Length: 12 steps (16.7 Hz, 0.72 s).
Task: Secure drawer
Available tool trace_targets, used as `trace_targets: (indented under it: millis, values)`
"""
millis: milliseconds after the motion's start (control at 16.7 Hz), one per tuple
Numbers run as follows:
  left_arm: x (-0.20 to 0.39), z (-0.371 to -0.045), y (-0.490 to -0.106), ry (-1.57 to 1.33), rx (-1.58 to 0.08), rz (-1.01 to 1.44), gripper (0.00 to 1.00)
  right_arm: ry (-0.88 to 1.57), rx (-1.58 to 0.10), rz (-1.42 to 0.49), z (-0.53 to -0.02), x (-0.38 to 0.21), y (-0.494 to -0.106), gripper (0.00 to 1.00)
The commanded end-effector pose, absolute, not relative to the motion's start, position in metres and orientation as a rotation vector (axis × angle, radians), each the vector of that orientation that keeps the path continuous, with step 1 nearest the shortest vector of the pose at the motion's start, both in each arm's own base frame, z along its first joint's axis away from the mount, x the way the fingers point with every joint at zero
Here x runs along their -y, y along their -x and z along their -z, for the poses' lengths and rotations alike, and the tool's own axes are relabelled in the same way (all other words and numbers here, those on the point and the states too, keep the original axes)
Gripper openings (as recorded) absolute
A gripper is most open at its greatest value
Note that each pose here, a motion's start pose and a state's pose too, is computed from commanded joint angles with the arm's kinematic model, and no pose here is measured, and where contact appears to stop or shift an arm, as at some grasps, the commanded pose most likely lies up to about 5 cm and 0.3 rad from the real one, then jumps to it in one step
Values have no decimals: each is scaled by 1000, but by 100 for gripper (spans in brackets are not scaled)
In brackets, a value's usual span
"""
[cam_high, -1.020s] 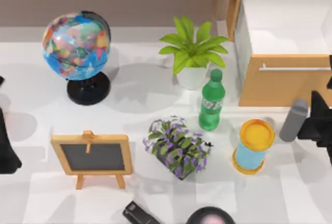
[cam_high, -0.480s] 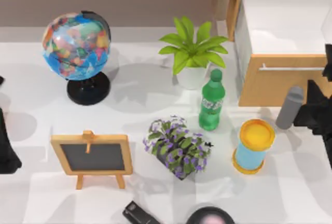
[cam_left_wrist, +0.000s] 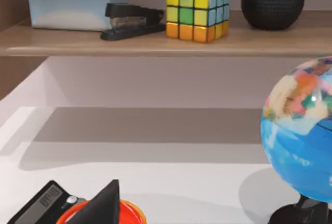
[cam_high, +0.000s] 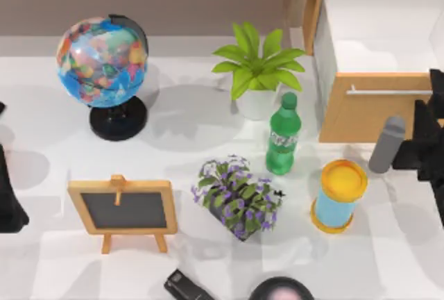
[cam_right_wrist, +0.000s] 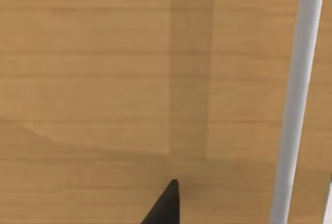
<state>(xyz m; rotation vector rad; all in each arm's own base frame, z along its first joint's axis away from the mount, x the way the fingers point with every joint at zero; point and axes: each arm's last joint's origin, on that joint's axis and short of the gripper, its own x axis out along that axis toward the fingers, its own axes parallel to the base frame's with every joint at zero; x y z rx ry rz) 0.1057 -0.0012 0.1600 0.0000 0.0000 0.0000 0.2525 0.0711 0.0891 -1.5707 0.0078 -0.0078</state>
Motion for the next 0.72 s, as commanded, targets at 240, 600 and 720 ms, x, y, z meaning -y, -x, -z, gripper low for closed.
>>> trace_targets:
  millis: [240,600,720]
  values:
    - [1,-160,-106,0,0,0,100,1571,-8,8,-89,-71,-253,17]
    - [1,-160,-106,0,0,0,100,1571,-8,8,-89,-71,-253,0]
    - [1,-160,-106,0,0,0,100,1571,-8,8,-89,-71,-253,0]
